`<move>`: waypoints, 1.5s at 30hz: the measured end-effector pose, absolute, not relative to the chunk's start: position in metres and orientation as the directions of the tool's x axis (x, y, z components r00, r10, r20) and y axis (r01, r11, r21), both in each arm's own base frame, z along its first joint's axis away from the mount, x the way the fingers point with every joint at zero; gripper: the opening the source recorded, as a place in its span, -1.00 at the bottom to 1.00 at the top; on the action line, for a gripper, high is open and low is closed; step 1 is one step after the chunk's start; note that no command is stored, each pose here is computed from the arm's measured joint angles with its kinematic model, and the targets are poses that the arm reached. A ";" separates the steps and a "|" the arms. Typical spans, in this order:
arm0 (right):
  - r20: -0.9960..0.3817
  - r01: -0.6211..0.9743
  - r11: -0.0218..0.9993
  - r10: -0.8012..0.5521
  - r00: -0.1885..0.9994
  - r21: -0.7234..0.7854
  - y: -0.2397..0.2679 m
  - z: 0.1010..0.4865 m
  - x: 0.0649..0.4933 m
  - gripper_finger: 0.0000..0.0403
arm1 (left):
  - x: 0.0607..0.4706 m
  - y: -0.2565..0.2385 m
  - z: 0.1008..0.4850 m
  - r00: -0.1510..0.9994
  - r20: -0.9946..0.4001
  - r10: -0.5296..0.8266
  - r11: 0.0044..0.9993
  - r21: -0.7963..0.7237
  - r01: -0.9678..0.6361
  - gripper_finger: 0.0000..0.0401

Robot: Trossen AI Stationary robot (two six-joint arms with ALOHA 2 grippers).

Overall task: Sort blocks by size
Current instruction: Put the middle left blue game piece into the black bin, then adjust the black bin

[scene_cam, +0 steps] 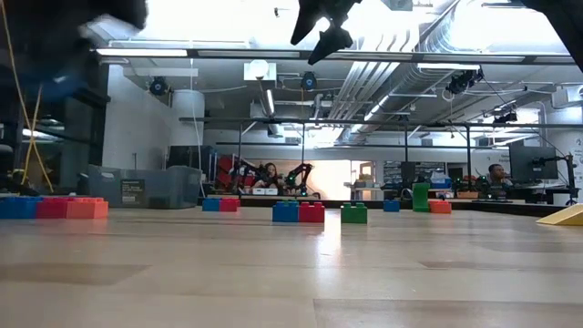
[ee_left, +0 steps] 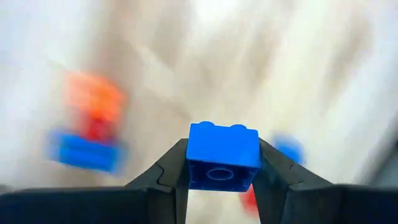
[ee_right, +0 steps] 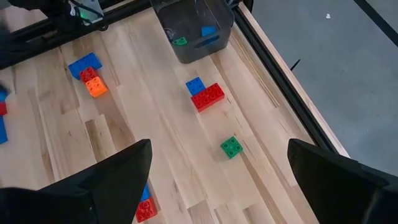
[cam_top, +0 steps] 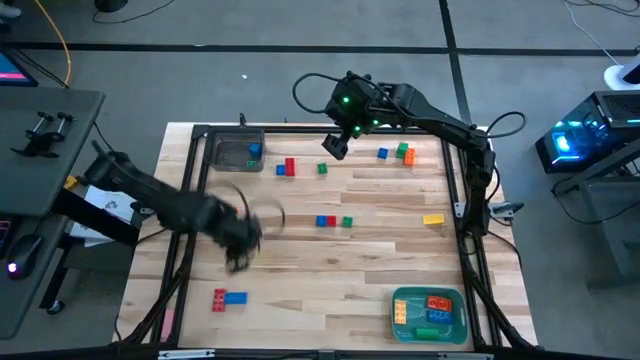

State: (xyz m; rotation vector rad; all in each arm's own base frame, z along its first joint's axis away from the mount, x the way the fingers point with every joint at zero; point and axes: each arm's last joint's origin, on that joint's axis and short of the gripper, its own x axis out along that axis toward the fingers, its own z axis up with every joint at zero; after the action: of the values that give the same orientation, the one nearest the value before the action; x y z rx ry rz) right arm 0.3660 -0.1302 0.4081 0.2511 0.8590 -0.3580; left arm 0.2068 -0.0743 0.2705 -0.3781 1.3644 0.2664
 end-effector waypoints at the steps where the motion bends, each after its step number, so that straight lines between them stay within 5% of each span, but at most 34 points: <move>1: -0.773 0.405 0.912 -0.206 0.600 0.072 -0.130 0.408 0.366 0.84 | 0.207 -0.062 0.284 0.258 -0.965 0.055 0.884 -0.073 -0.462 -0.48; 5: -0.765 0.412 0.908 -0.214 0.607 0.072 -0.131 0.412 0.363 0.84 | 0.201 0.003 0.315 0.315 -0.884 0.345 0.739 0.049 -0.672 -0.48; 10: -0.732 0.445 0.890 -0.235 0.639 0.102 -0.127 0.428 0.350 0.84 | 0.193 0.091 0.301 0.188 -0.873 0.451 0.612 0.149 -0.777 -0.48; 18: -0.665 0.494 0.852 -0.268 0.697 0.174 -0.110 0.462 0.318 0.84 | 0.179 0.185 0.250 0.027 -0.936 0.352 0.468 0.151 -0.871 -0.41; 26: -0.625 0.533 0.828 -0.326 0.709 0.173 -0.091 0.479 0.301 0.84 | 0.187 0.203 0.223 0.003 -0.958 0.287 0.520 0.153 -0.840 0.08; 33: -0.627 0.540 0.826 -0.335 0.703 0.164 -0.082 0.480 0.300 0.84 | 0.193 0.209 0.223 0.043 -0.940 0.339 0.487 0.136 -0.863 0.14; 38: -0.633 0.545 0.821 -0.333 0.699 0.169 -0.082 0.479 0.300 0.84 | 0.198 0.215 0.219 0.018 -0.919 0.393 0.487 0.192 -0.852 -0.09; 45: -0.646 0.548 0.820 -0.330 0.688 0.164 -0.082 0.478 0.299 0.84 | 0.208 0.215 0.199 -0.006 -0.945 0.326 0.516 0.183 -0.837 -0.92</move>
State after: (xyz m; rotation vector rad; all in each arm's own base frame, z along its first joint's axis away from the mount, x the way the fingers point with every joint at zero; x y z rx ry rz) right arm 0.2989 -0.0817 0.4779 0.3619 0.6431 -0.5037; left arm 0.2084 0.2149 0.1986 -0.5148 1.2631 0.9831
